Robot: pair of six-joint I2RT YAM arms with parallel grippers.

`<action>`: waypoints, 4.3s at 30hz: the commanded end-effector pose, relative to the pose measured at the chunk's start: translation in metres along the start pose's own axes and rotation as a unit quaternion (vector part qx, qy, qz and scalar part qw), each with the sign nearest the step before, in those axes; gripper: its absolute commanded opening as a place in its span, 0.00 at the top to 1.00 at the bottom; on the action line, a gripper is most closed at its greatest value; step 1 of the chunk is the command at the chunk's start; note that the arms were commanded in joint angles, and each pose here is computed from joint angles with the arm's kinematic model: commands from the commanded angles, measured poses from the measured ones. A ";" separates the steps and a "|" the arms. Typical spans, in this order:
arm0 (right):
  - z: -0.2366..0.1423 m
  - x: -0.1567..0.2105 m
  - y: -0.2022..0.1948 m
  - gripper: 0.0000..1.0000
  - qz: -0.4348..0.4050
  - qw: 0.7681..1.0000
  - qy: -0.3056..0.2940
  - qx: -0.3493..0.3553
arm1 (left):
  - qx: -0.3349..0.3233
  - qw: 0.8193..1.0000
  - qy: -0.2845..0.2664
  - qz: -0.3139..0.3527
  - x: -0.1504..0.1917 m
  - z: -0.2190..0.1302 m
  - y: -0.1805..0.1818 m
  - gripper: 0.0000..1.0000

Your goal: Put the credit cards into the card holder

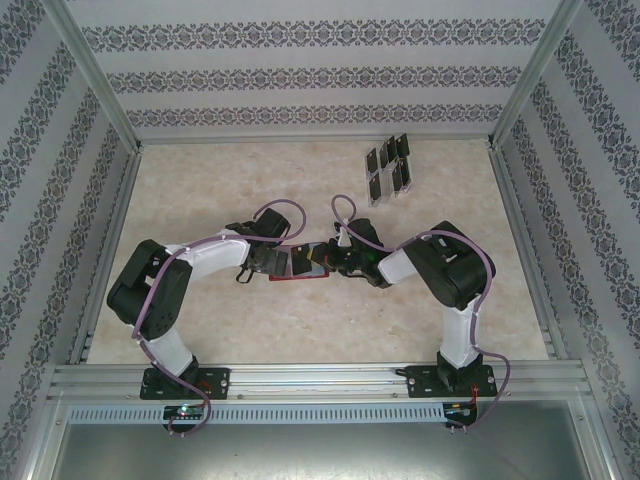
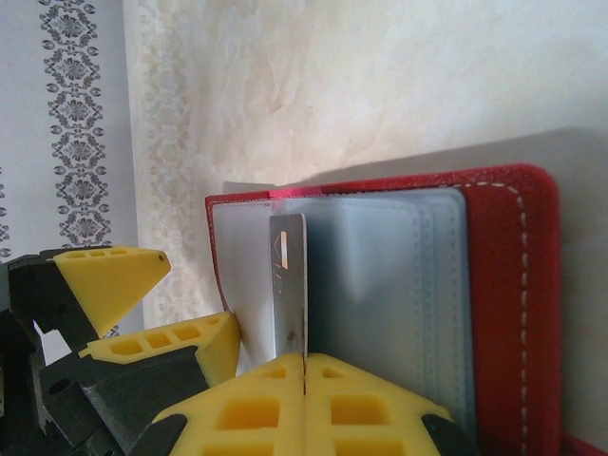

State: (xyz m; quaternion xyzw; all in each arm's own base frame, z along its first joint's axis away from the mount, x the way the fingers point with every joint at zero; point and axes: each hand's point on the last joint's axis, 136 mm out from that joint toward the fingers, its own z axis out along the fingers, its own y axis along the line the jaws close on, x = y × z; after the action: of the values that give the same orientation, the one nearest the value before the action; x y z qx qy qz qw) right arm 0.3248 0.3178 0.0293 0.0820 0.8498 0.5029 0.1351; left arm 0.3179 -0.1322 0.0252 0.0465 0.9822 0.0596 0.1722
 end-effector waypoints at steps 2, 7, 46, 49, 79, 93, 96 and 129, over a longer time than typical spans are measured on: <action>0.002 -0.004 -0.017 1.00 0.012 0.999 -0.021 0.033 | -0.033 0.998 0.053 0.016 0.034 0.010 0.013 0.00; 0.006 -0.001 -0.018 1.00 0.011 0.999 -0.009 0.031 | -0.032 0.998 0.053 0.017 0.034 0.010 0.012 0.00; -0.009 0.010 0.015 0.44 -0.041 0.998 0.028 0.049 | -0.012 0.999 0.047 0.000 0.026 0.001 0.003 0.00; -0.016 0.007 0.019 0.43 -0.046 0.997 0.022 0.053 | -0.008 0.999 0.039 -0.003 0.020 -0.006 0.002 0.00; -0.025 0.005 -0.029 1.00 -0.017 0.995 0.017 0.099 | 0.133 0.991 -0.005 -0.022 -0.039 -0.032 -0.095 0.00; -0.025 0.009 -0.038 1.00 -0.009 0.994 0.020 0.107 | 0.068 0.998 0.008 -0.009 -0.032 -0.011 -0.086 0.00; -0.025 0.008 -0.039 1.00 -0.008 0.994 0.019 0.107 | 0.053 0.999 0.012 -0.005 -0.028 -0.008 -0.081 0.00; -0.027 0.007 -0.043 1.00 -0.003 0.993 0.016 0.117 | 0.014 1.000 0.000 -0.015 -0.017 -0.016 -0.037 0.00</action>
State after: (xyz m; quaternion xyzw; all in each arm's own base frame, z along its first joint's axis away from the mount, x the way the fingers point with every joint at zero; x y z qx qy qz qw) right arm 0.3135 0.2887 0.0217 0.0676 0.8936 0.4258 0.1250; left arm 0.3254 -0.1824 0.0306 0.0348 0.9848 0.0294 0.1675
